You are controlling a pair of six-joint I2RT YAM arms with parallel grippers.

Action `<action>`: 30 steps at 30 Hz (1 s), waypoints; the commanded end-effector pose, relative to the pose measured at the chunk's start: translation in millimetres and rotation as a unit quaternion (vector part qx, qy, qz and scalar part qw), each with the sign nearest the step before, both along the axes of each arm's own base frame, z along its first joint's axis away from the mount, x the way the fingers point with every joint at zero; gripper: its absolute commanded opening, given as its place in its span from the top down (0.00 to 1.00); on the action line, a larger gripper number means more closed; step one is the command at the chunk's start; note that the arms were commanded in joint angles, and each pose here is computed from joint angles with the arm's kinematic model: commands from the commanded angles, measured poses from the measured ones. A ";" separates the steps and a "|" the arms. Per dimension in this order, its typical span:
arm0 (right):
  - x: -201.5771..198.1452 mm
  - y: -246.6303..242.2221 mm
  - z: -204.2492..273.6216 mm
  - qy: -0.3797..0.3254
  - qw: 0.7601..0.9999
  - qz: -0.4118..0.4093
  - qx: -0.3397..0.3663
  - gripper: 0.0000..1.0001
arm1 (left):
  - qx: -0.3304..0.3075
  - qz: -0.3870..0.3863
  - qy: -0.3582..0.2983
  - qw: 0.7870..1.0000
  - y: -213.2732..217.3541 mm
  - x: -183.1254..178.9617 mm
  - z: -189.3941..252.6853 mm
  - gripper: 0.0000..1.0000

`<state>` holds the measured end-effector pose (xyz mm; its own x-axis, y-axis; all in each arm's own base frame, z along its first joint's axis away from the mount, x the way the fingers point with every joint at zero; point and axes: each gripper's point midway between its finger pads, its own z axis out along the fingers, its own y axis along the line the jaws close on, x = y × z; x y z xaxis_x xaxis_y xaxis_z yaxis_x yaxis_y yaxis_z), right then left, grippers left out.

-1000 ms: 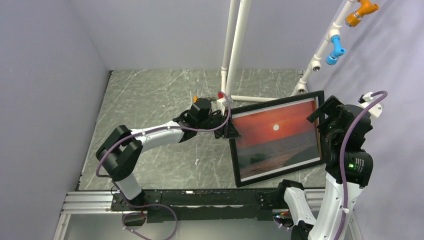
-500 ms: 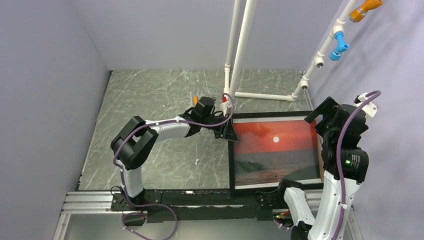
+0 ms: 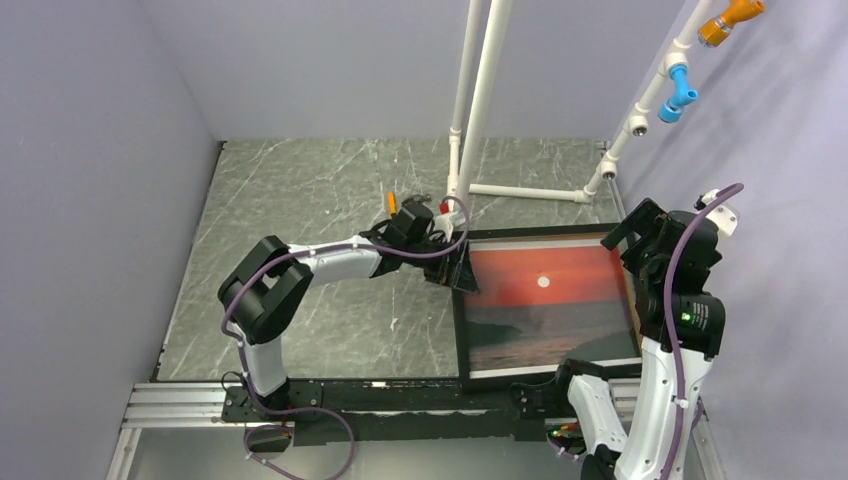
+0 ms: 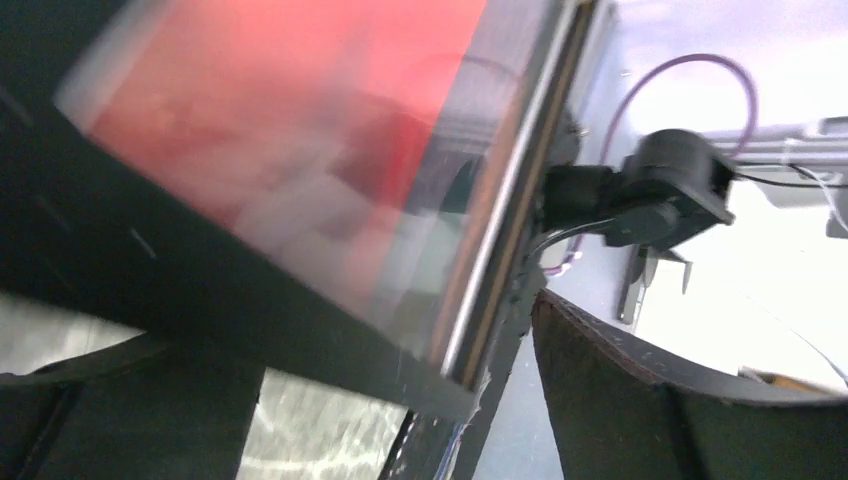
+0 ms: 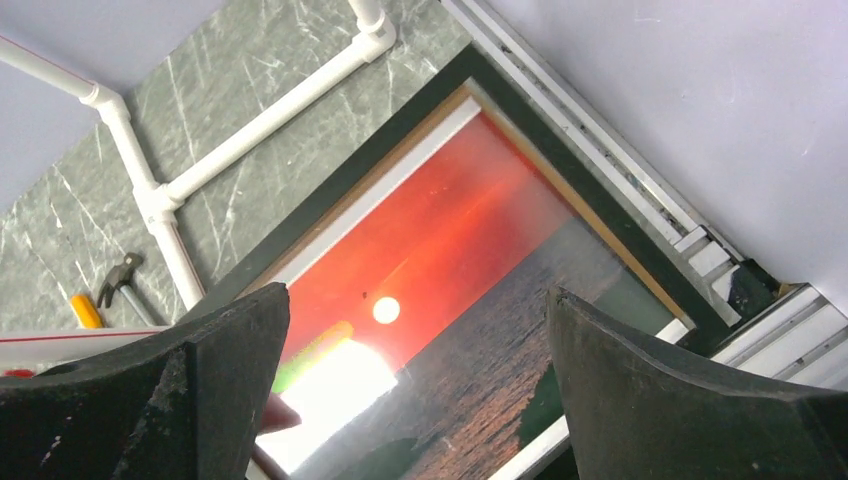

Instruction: Take the photo out of the frame

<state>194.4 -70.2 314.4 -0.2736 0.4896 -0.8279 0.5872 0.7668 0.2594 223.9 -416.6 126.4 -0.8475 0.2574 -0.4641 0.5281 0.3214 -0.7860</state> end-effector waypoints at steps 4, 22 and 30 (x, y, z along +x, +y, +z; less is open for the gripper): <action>6.1 4.2 -5.8 -0.012 1.000 0.016 0.002 0.01 | 0.063 0.077 -0.085 0.991 41.6 0.5 11.9 0.01; 24.7 138.9 -121.9 0.108 0.944 0.293 0.103 0.02 | 0.082 0.211 -0.172 0.959 136.8 -30.5 54.4 0.01; 26.7 232.8 -163.1 0.183 0.919 0.345 0.045 0.07 | 0.156 0.242 -0.138 0.948 162.1 -35.6 31.3 0.01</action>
